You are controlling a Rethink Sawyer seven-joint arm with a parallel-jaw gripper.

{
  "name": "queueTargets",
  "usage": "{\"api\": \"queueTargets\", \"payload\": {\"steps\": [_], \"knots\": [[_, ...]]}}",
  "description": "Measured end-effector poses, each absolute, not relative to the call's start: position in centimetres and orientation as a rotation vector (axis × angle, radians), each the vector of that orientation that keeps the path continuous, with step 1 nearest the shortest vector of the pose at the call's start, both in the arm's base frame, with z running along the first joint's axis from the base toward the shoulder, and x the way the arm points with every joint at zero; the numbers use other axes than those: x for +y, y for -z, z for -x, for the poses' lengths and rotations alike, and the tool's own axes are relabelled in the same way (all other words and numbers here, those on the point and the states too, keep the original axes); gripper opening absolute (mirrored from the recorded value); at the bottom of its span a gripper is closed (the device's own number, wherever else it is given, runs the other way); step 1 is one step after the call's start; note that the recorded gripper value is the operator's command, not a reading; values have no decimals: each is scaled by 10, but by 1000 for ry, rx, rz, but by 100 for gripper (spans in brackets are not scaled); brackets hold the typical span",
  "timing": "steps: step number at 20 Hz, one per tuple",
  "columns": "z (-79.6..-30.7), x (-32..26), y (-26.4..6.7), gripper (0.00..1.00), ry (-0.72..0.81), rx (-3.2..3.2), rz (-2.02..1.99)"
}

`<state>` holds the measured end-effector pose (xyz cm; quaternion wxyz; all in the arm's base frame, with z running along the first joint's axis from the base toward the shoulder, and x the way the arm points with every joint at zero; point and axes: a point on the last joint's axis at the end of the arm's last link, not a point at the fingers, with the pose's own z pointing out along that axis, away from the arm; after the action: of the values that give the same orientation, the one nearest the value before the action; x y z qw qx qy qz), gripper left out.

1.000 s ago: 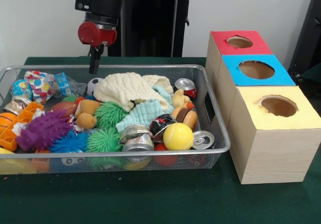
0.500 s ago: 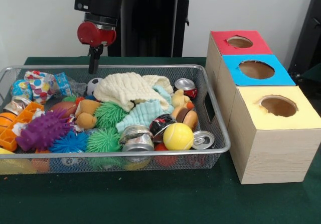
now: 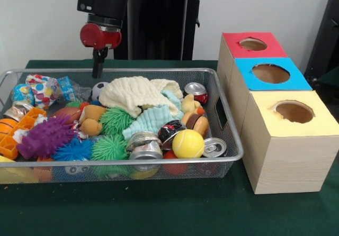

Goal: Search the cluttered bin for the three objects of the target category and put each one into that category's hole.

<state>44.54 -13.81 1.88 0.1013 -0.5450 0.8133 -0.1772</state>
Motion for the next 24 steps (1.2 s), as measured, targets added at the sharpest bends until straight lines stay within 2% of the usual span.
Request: {"api": "queueTargets", "payload": {"steps": [11,12,24], "knots": [[-446,-138,-18,0,520,2403,1606],[-446,-138,-16,100,514,2403,1603],[-448,-132,-7,100,468,2388,1607]]}}
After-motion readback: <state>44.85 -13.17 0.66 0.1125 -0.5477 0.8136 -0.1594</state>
